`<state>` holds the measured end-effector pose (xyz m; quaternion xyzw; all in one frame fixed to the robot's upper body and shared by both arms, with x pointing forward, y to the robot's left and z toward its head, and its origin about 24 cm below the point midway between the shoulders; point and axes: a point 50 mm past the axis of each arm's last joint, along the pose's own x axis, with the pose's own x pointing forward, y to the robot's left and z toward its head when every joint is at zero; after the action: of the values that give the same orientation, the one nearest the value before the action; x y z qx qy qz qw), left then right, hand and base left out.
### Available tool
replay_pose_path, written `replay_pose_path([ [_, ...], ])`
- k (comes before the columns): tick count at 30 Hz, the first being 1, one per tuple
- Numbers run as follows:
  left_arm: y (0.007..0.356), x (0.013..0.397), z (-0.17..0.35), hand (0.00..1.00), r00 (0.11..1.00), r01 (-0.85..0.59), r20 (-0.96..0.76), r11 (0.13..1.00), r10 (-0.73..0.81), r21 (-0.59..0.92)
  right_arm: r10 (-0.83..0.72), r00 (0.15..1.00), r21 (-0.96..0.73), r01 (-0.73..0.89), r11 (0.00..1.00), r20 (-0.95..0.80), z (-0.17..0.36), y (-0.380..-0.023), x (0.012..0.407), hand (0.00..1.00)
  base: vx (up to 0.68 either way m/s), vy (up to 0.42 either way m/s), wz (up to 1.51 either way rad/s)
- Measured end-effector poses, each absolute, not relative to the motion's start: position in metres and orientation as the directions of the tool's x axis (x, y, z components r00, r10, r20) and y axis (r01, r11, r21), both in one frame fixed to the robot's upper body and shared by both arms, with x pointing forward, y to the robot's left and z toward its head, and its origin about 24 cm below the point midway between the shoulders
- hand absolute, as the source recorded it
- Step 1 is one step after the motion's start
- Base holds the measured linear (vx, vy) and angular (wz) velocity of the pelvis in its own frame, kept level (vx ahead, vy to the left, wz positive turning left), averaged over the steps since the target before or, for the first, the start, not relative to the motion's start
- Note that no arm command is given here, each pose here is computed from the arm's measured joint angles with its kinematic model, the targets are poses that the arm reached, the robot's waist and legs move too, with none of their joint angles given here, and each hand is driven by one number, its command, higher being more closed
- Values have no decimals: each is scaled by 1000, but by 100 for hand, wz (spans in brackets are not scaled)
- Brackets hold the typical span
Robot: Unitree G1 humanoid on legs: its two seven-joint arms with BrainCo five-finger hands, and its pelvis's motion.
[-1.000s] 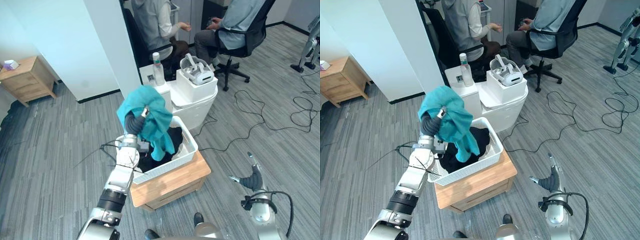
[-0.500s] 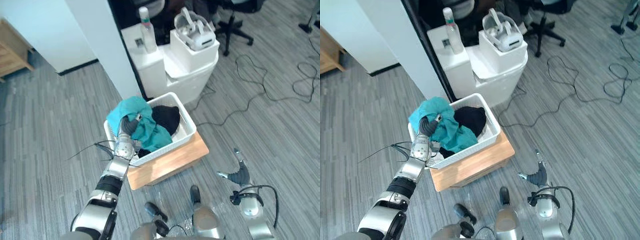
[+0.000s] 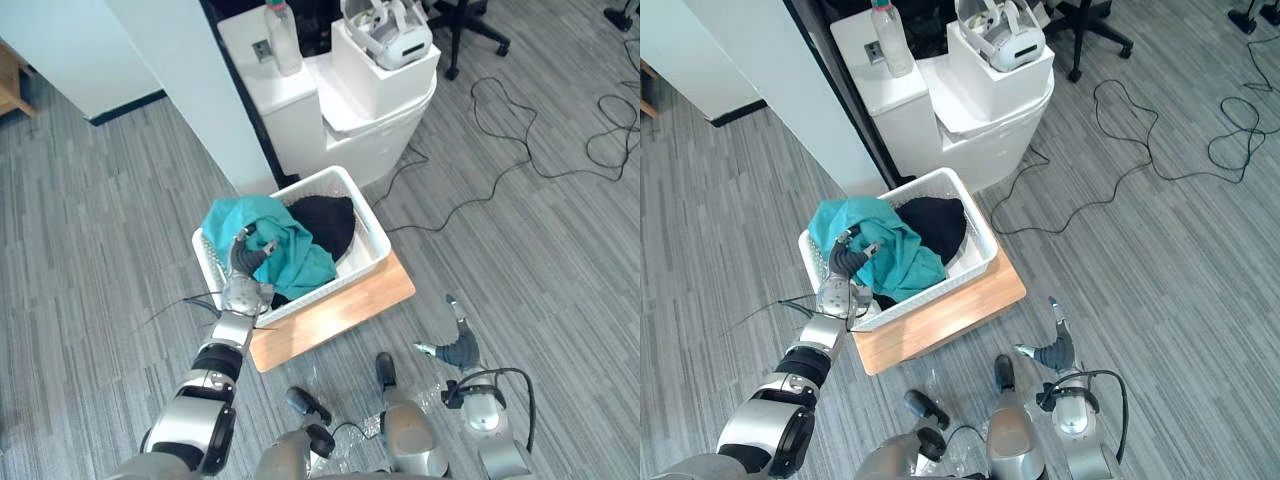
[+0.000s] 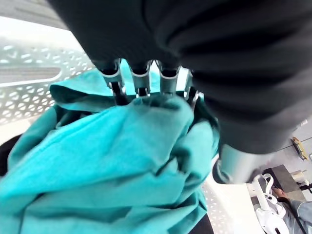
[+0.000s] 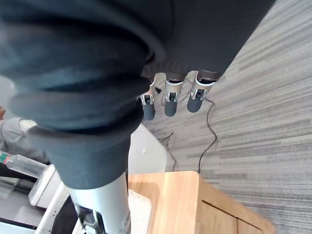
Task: Tidy the bed and pick cloth on bed and put in laundry
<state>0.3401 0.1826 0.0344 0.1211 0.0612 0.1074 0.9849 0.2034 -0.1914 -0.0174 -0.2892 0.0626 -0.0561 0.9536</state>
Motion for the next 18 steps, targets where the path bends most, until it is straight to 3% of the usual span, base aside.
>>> replay_pose_path([
  [8, 171, 306, 49, 0, 994, -107, 37, 989, 104, 100, -145, 965, -562, -2, 827, -217, -39, -198, 201, 0, 6, 15, 26],
  [15, 179, 266, 22, 0, 995, -87, -47, 996, 89, 31, -214, 909, -523, -5, 852, -357, -65, -214, 191, 0, 28, 10, 29],
  [18, 200, 234, -2, 0, 975, -173, -139, 985, 173, 17, -264, 867, -467, 42, 883, -421, -76, -224, 183, 0, -10, 19, 16],
])
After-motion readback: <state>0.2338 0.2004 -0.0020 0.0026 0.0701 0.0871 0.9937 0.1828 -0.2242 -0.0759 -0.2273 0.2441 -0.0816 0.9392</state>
